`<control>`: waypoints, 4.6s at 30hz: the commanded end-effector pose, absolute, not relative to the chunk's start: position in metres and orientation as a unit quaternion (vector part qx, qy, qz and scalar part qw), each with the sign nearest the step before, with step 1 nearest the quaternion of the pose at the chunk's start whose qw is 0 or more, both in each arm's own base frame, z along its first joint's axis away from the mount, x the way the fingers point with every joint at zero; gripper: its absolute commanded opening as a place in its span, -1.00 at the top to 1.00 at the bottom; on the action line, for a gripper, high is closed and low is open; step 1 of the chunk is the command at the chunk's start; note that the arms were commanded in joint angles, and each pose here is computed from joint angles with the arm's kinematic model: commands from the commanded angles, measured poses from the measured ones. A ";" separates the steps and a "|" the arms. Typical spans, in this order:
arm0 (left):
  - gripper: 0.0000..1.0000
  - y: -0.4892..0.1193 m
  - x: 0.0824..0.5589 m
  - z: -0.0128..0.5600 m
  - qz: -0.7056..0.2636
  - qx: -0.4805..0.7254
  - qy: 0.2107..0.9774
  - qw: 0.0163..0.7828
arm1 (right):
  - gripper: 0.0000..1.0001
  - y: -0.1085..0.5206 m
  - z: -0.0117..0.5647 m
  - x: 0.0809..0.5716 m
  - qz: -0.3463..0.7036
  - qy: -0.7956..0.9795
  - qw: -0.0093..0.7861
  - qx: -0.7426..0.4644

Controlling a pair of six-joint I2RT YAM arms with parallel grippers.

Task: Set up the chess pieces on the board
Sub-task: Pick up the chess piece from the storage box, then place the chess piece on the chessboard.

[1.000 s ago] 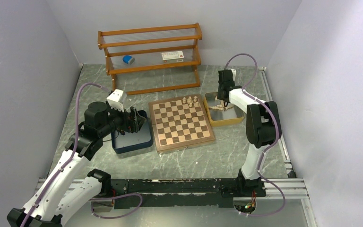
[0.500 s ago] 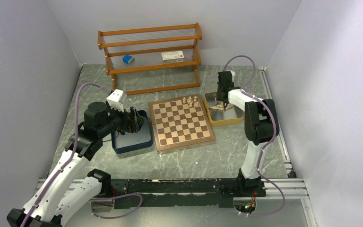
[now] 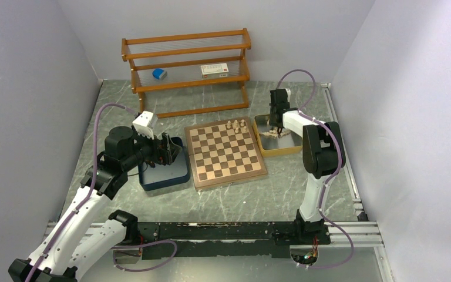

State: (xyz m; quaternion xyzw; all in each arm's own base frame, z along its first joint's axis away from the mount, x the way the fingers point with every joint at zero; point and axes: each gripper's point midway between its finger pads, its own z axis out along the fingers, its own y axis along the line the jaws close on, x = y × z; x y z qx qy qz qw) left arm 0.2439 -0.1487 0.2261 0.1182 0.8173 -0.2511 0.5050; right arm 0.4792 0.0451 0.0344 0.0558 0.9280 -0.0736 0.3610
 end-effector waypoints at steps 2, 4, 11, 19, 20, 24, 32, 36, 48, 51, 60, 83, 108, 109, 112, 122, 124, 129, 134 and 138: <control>-0.97 -0.151 0.243 0.234 -0.255 0.124 0.809 0.514 | 0.69 0.038 0.047 0.488 -0.090 0.921 0.374 0.058; -0.97 -0.151 0.243 0.235 -0.257 0.124 0.807 0.517 | 0.69 0.042 0.052 0.486 -0.095 0.920 0.377 0.057; -0.97 -0.151 0.242 0.235 -0.259 0.125 0.806 0.517 | 0.69 0.046 0.075 0.483 -0.096 0.916 0.383 0.064; -0.97 -0.153 0.241 0.235 -0.263 0.128 0.806 0.514 | 0.69 0.064 0.104 0.473 -0.084 0.916 0.389 0.056; -0.97 -0.153 0.241 0.235 -0.263 0.128 0.806 0.514 | 0.69 0.067 0.108 0.472 -0.082 0.915 0.391 0.053; -0.97 -0.154 0.241 0.236 -0.265 0.130 0.804 0.515 | 0.69 0.083 0.126 0.464 -0.080 0.912 0.401 0.042; -0.97 -0.154 0.241 0.237 -0.266 0.129 0.803 0.517 | 0.69 0.138 0.160 0.443 -0.010 0.905 0.424 0.005; -0.97 -0.154 0.241 0.236 -0.267 0.130 0.804 0.516 | 0.66 0.176 0.166 0.430 0.042 0.905 0.423 -0.013; -0.97 -0.153 0.241 0.237 -0.264 0.128 0.804 0.518 | 0.67 0.262 0.130 0.405 0.085 0.915 0.389 -0.068; -0.97 -0.153 0.241 0.237 -0.264 0.129 0.804 0.517 | 0.68 0.272 0.116 0.404 0.082 0.919 0.379 -0.075; -0.97 -0.152 0.240 0.238 -0.262 0.128 0.803 0.521 | 0.69 0.276 0.088 0.414 0.048 0.924 0.372 -0.077; -0.97 -0.151 0.240 0.239 -0.261 0.128 0.802 0.522 | 0.68 0.257 0.053 0.423 -0.015 0.934 0.351 -0.066; -0.97 -0.152 0.240 0.239 -0.262 0.130 0.801 0.522 | 0.58 0.250 0.046 0.420 -0.023 0.941 0.329 -0.075; -0.97 -0.152 0.240 0.239 -0.262 0.130 0.802 0.521 | 0.57 0.251 0.045 0.420 -0.022 0.941 0.329 -0.075; -0.97 -0.151 0.240 0.240 -0.260 0.129 0.801 0.523 | 0.55 0.251 0.043 0.419 -0.023 0.942 0.325 -0.076; -0.97 -0.151 0.241 0.239 -0.258 0.129 0.803 0.522 | 0.49 0.251 0.043 0.420 -0.026 0.943 0.324 -0.078; -0.97 -0.150 0.241 0.239 -0.257 0.127 0.802 0.523 | 0.48 0.252 0.045 0.420 -0.025 0.943 0.323 -0.079; -0.97 -0.149 0.241 0.241 -0.256 0.126 0.800 0.528 | 0.43 0.252 0.054 0.419 -0.022 0.944 0.320 -0.076; -0.97 -0.150 0.240 0.241 -0.258 0.128 0.799 0.528 | 0.37 0.253 0.073 0.416 -0.008 0.942 0.327 -0.076; -0.97 -0.150 0.240 0.240 -0.257 0.128 0.801 0.526 | 0.36 0.249 0.089 0.415 -0.011 0.940 0.332 -0.075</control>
